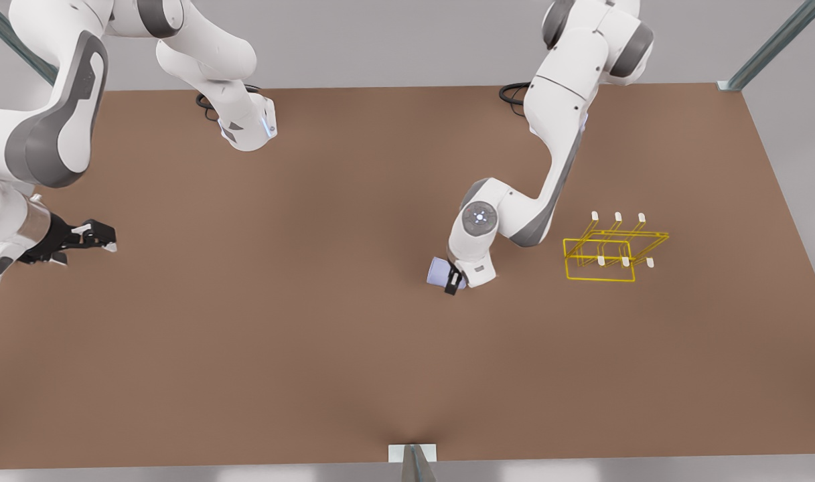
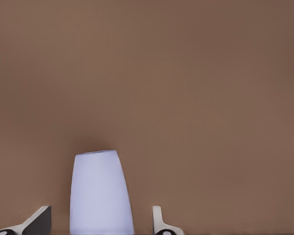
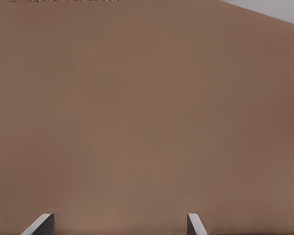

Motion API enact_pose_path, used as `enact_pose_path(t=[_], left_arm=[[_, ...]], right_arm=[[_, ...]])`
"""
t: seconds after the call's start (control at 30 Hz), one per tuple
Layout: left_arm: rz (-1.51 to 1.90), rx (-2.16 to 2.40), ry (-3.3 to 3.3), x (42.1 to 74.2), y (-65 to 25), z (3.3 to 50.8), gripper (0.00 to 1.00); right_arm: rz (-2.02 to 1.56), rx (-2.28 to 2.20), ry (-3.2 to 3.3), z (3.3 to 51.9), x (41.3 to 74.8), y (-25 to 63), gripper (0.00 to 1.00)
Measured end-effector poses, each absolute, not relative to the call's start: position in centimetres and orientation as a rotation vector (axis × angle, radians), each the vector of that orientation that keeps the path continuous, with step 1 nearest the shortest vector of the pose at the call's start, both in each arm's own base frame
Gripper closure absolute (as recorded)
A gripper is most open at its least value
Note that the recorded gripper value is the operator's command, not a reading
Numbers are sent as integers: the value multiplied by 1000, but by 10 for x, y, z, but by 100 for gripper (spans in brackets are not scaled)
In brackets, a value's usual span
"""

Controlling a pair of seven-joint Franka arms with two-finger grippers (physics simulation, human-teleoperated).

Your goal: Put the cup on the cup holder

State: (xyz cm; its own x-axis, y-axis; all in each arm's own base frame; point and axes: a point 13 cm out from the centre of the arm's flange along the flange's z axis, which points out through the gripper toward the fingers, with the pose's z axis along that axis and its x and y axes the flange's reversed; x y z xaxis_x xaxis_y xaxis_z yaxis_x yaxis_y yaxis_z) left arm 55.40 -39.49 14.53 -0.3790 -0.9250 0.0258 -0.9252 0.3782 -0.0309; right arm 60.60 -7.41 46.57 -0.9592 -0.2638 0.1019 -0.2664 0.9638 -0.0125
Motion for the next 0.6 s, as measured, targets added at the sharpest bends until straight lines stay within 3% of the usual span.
enact_pose_path(t=[0.6], left_arm=[[10,1737,-2602,542,-386,106,0]], right_arm=[[60,131,-3073,483,611,-88,0]])
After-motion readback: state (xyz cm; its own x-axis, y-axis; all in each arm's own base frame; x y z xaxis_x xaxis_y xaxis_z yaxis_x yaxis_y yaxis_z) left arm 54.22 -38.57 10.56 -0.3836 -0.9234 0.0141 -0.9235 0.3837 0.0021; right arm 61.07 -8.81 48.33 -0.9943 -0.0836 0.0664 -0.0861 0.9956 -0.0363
